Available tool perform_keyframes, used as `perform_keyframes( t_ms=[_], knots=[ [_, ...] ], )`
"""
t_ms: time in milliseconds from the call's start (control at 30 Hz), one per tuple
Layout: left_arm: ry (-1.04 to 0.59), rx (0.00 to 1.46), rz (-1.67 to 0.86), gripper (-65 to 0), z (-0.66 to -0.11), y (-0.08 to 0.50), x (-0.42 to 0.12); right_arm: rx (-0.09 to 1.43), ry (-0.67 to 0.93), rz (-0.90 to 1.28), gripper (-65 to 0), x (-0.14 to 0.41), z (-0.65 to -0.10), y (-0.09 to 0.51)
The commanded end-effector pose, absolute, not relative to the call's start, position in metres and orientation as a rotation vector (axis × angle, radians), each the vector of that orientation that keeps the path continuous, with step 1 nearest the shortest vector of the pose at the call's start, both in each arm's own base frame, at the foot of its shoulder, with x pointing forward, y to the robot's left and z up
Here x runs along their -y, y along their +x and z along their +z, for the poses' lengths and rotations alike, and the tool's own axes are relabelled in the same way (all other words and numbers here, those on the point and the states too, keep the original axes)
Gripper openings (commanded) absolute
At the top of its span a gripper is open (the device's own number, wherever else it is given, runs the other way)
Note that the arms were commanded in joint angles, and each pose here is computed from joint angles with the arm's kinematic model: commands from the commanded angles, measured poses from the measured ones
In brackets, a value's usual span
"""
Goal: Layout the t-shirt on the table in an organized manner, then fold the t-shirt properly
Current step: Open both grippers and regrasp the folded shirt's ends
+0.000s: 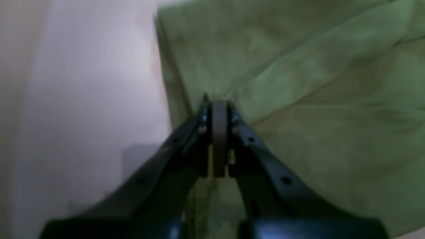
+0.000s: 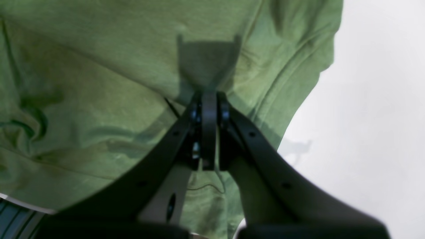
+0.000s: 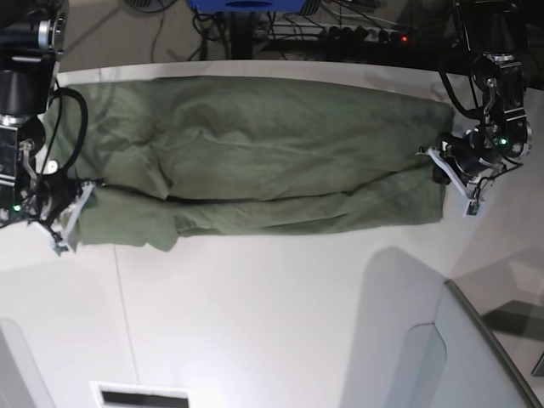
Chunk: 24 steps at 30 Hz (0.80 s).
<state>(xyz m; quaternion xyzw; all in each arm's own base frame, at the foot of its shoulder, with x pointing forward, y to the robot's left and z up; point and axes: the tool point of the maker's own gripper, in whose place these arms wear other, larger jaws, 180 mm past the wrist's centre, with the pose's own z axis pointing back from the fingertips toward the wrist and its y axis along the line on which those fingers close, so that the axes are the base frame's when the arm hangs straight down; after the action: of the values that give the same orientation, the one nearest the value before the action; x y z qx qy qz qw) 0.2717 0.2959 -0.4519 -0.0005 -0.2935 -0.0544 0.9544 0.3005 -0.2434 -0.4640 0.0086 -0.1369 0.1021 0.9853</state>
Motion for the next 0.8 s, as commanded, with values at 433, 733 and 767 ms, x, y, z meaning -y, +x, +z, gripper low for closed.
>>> perform_keyframes(
  t_ms=[433,733,767],
  knots=[
    [0.002,0.702,-0.064,-65.0,-0.449,0.284,-0.312,0.308,0.036,0.187,-53.1,0.240,-0.463,0.312],
    [0.052,0.877,-0.110,-8.9,-0.386,0.314,-0.313,0.498,-0.018,0.100,-31.5,0.272,-0.411,0.338],
    [0.062,0.903,-0.093,-4.3,-0.377,0.315,-0.318,0.515,-0.026,0.105,-31.5,0.273,-0.405,0.341]
  ],
)
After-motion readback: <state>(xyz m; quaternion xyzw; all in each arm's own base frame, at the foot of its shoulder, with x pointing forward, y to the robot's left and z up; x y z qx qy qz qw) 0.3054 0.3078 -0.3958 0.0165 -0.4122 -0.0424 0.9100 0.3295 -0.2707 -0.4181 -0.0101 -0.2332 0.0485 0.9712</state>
